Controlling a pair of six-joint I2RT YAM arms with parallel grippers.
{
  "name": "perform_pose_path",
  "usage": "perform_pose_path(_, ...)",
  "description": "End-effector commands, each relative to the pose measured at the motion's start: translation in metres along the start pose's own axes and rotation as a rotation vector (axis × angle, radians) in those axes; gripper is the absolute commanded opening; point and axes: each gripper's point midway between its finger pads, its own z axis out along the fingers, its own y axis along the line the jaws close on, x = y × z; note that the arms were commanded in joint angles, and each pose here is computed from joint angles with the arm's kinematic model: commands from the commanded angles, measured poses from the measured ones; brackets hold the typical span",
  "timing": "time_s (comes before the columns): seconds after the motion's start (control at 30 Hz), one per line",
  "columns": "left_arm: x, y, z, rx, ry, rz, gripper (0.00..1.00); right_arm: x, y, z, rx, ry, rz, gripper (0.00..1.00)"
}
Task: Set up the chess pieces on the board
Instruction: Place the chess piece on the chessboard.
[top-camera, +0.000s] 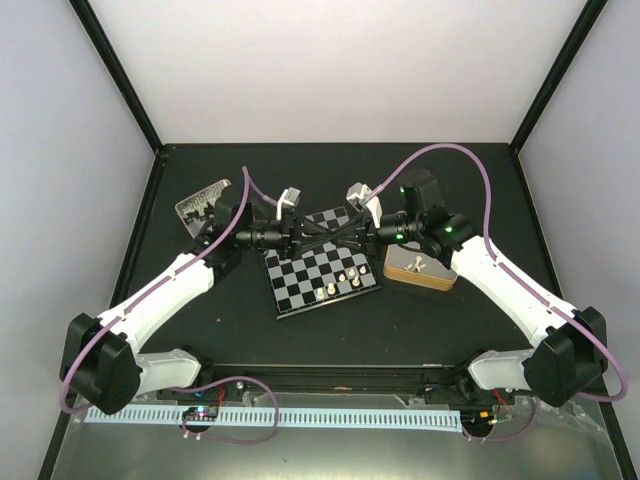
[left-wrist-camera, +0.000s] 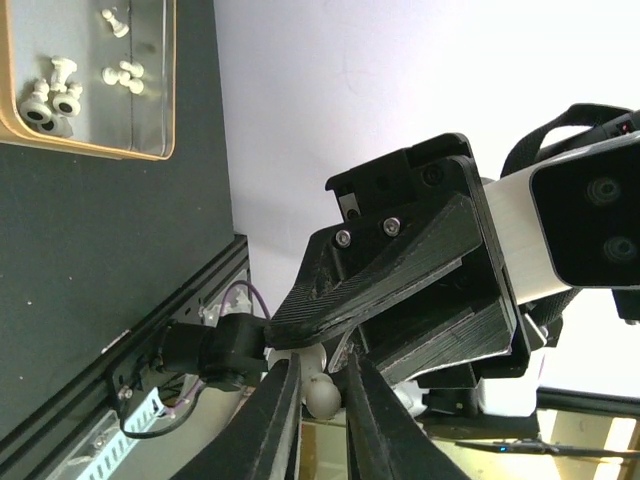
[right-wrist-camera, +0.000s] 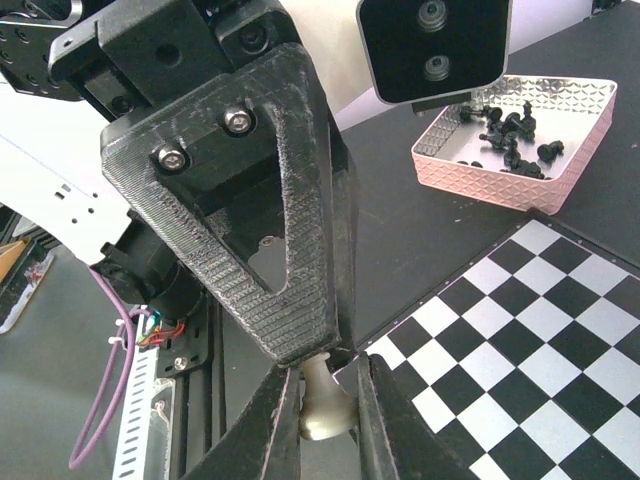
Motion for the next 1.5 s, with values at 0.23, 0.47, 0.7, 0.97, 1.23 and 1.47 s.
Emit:
perform_pose_path(0.23,-0.001,-0.006,-0.001,0.012,-0.004,0.040,0.02,-0.003,0.000,0.000,0.014,-0.015,-0.005,0.26)
perform_pose_path(0.47,-0.017,0.027,-0.013,-0.208,-0.125,0.136,0.01,-0.008,-0.008,-0.018,0.164,-0.089,0.059,0.57)
perform_pose_path(0.7,-0.038,0.098,-0.059,-0.668,-0.321,0.306,0.02,-0.004,-0.061,-0.062,0.590,-0.234,0.198,0.61)
perform_pose_path(0.97,-0.024,0.143,-0.041,-0.915,-0.230,0.468,0.02,0.027,-0.115,-0.095,0.949,-0.264,0.405,0.61)
perform_pose_path(1.23,-0.028,0.152,0.016,-0.999,-0.093,0.628,0.01,0.068,-0.141,-0.124,1.157,-0.315,0.620,0.64)
perform_pose_path(1.47,-0.032,0.173,0.036,-1.034,-0.019,0.631,0.02,0.096,-0.154,-0.122,1.163,-0.259,0.712,0.64)
